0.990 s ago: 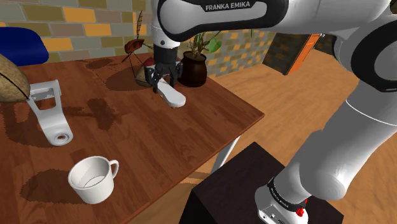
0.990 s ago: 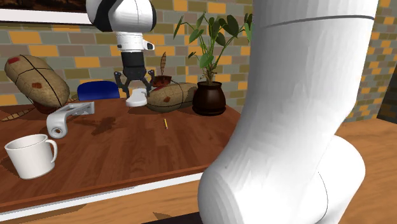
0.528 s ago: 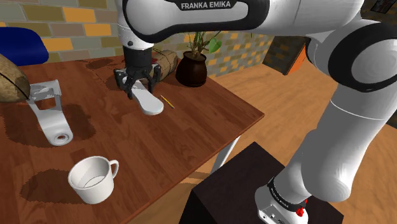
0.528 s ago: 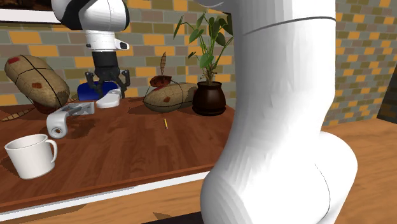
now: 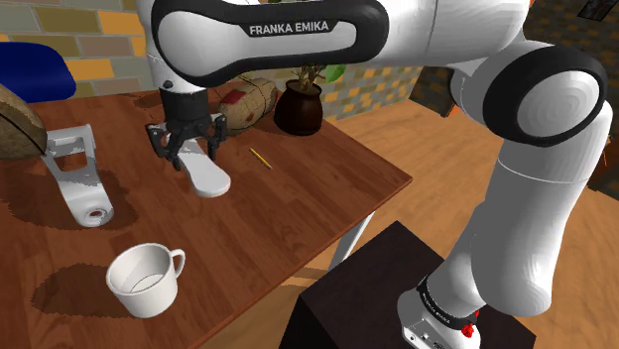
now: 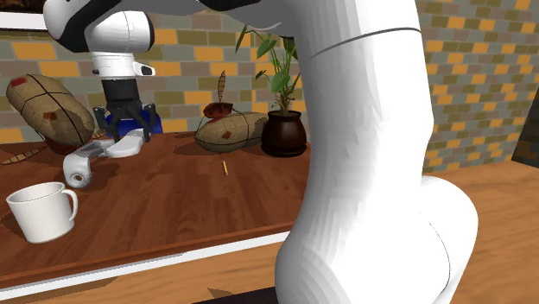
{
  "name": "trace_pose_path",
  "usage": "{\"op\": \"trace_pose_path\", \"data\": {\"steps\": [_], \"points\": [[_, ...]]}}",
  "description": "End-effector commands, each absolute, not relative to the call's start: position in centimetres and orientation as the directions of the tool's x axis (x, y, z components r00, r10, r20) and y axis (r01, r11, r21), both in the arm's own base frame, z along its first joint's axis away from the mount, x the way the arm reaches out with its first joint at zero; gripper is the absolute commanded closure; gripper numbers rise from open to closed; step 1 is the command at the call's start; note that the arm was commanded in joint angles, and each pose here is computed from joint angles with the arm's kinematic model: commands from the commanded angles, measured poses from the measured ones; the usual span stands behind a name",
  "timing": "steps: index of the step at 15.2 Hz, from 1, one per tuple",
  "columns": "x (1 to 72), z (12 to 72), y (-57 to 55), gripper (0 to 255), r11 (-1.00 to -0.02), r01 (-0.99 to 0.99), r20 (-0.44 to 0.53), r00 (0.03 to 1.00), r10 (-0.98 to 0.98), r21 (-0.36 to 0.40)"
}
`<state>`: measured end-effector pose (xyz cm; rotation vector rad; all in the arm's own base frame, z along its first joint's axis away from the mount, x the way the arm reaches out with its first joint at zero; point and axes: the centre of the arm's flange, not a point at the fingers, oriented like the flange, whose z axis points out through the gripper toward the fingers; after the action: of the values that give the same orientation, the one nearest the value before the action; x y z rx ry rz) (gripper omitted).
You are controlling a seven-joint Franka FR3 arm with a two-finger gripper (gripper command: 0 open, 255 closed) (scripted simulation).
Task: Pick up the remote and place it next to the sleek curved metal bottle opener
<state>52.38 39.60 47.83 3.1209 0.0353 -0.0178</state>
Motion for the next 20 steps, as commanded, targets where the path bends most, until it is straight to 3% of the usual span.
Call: {"op": "trace_pose_path", "data": {"steps": [1, 20], "points": [[52.4, 46.8, 39.6, 255, -1.000, 0.022, -0.011, 1.000, 0.022, 0.020], [52.4, 36.8, 39.6, 255, -1.000, 0.022, -0.011, 1.000, 0.022, 0.020]]}}
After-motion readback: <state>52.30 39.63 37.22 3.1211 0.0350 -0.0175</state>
